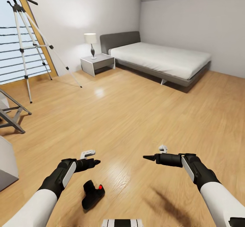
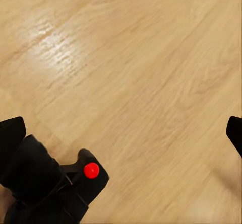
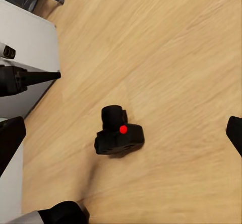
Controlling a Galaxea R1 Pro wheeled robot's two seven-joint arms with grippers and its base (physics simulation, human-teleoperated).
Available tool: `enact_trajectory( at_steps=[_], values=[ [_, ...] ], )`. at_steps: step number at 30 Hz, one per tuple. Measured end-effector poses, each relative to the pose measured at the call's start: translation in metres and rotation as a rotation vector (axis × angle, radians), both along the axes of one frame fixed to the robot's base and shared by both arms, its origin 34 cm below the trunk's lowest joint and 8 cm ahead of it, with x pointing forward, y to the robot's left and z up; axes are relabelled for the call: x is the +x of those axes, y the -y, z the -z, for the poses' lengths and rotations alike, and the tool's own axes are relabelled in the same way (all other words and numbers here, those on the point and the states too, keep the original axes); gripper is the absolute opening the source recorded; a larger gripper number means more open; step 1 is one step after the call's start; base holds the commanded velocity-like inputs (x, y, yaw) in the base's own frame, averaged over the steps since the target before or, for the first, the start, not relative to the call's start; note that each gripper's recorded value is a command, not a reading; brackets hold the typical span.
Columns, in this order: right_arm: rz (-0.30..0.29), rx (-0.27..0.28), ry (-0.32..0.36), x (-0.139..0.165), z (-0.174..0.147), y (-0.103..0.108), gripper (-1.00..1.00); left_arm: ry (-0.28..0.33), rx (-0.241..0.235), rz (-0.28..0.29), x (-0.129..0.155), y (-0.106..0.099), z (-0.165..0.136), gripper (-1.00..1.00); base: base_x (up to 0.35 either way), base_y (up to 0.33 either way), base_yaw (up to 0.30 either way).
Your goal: Attach the digital camera to the camera tripod in the bedroom.
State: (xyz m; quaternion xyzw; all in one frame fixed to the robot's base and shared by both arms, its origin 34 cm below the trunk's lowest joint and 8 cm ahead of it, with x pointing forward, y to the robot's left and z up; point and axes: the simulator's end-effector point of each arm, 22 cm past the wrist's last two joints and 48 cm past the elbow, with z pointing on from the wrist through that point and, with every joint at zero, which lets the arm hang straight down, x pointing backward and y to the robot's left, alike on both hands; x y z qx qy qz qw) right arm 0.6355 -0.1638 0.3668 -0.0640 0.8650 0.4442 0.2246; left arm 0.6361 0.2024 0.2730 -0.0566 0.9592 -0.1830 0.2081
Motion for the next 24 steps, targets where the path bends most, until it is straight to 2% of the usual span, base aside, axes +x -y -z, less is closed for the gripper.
enact_trajectory(
  at_steps=[18, 24],
  values=[
    [0.000, -0.002, -0.073, -0.011, 0.042, 0.000, 1.00, -0.071, 0.000, 0.002, -0.017, 0.001, 0.041, 1.00, 0.000, 0.000, 0.000],
    [0.000, -0.002, -0.098, -0.016, 0.056, 0.000, 1.00, -0.072, -0.026, 0.005, -0.016, 0.012, 0.047, 1.00, 0.000, 0.000, 0.000]
  ],
)
